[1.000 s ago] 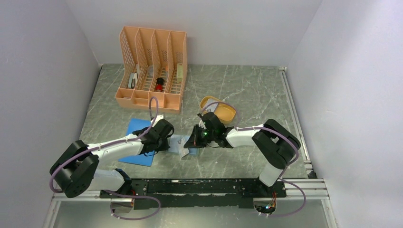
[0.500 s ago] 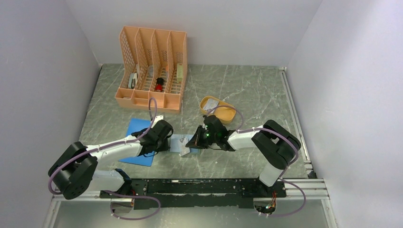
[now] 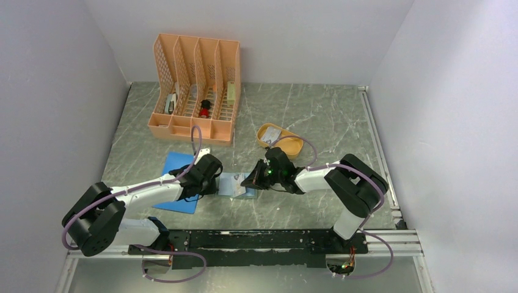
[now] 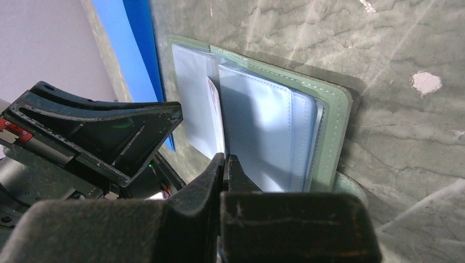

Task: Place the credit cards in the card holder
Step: Insert the credit card into the card holder.

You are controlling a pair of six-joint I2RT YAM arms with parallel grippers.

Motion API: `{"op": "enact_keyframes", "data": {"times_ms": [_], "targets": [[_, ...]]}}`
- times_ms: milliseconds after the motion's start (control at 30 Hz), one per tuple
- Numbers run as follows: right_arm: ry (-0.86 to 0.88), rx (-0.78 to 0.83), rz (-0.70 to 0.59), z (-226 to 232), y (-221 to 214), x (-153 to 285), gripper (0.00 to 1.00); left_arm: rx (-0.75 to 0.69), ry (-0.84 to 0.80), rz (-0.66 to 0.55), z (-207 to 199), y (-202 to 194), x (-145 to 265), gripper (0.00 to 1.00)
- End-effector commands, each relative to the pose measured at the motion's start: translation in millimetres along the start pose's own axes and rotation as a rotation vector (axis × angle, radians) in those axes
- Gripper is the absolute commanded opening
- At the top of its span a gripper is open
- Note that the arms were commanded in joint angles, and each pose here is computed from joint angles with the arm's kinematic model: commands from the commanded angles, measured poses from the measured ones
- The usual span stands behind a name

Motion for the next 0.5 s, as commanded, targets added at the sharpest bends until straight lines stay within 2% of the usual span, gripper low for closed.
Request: {"op": "enact_keyframes", "data": {"times_ms": [0,467], "targets": [[-0.030,-0.015,-0.015,-7.0,2.5,-4.2,0.00,-0.016,-0.005,0.065,5.6,-12.7,-2.0,0.16],[-0.013,-0.039,-0.029,-5.8,-0.2,-11.7,0.00,0.000,-0.062,0.082,2.5,-17.3,-0.1,0.13]]}}
Point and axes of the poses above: each gripper's point midway between its finger pads, its own x axis back along the fingers, its own z axis along the line the jaws close on, y = z × x, the point moved 8 cm from there along x, back along the fingers, and after that the axes turned 2 degrees about -x, right-handed, at the moved point
